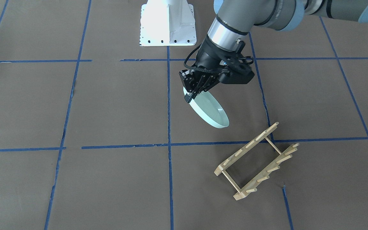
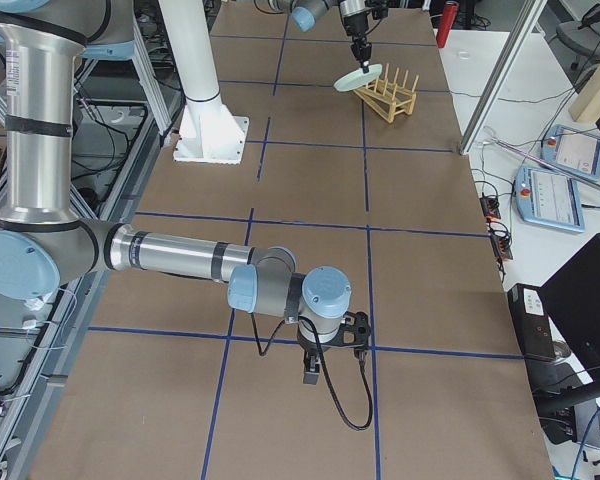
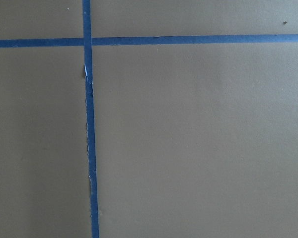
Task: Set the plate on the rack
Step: 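Lift the plate with the left gripper and tilt it upright above the rack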
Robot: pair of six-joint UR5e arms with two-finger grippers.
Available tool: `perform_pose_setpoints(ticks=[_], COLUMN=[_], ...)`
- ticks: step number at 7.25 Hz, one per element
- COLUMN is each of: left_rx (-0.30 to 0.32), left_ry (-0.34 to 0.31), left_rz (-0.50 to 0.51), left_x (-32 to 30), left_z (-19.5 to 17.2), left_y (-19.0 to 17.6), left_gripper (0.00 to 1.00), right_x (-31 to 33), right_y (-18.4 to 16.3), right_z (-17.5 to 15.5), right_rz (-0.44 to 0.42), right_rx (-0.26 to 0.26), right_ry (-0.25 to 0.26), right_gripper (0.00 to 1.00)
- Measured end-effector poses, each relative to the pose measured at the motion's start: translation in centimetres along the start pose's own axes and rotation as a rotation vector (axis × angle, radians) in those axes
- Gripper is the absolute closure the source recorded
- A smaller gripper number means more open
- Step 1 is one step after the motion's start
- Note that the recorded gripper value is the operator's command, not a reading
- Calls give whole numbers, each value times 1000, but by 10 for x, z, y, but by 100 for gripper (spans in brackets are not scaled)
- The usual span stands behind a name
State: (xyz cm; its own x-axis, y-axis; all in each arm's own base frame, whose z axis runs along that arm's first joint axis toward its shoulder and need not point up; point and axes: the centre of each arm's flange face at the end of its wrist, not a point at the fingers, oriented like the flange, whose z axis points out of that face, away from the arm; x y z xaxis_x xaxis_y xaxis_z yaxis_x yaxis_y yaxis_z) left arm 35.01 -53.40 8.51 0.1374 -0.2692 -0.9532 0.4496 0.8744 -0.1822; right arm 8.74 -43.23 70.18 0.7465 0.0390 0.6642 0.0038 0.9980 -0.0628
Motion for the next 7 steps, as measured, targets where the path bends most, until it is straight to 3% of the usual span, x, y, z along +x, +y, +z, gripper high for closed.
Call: perform_pose_setpoints(ticks=[3, 5, 7], left_rx=[233, 278, 281], left_ry=[301, 430, 493], left_rz=[-69, -94, -88], left_x=[-27, -63, -102], left_z=[-54, -51, -35], left_y=[-69, -94, -114], left_gripper=[100, 100, 100], right_x=[0, 0, 0], right_y=[0, 0, 0], right_z=[0, 0, 0], right_rz=[-1, 0, 0], right_rx=[0, 0, 0], right_ry=[0, 0, 0], right_gripper=[0, 0, 0])
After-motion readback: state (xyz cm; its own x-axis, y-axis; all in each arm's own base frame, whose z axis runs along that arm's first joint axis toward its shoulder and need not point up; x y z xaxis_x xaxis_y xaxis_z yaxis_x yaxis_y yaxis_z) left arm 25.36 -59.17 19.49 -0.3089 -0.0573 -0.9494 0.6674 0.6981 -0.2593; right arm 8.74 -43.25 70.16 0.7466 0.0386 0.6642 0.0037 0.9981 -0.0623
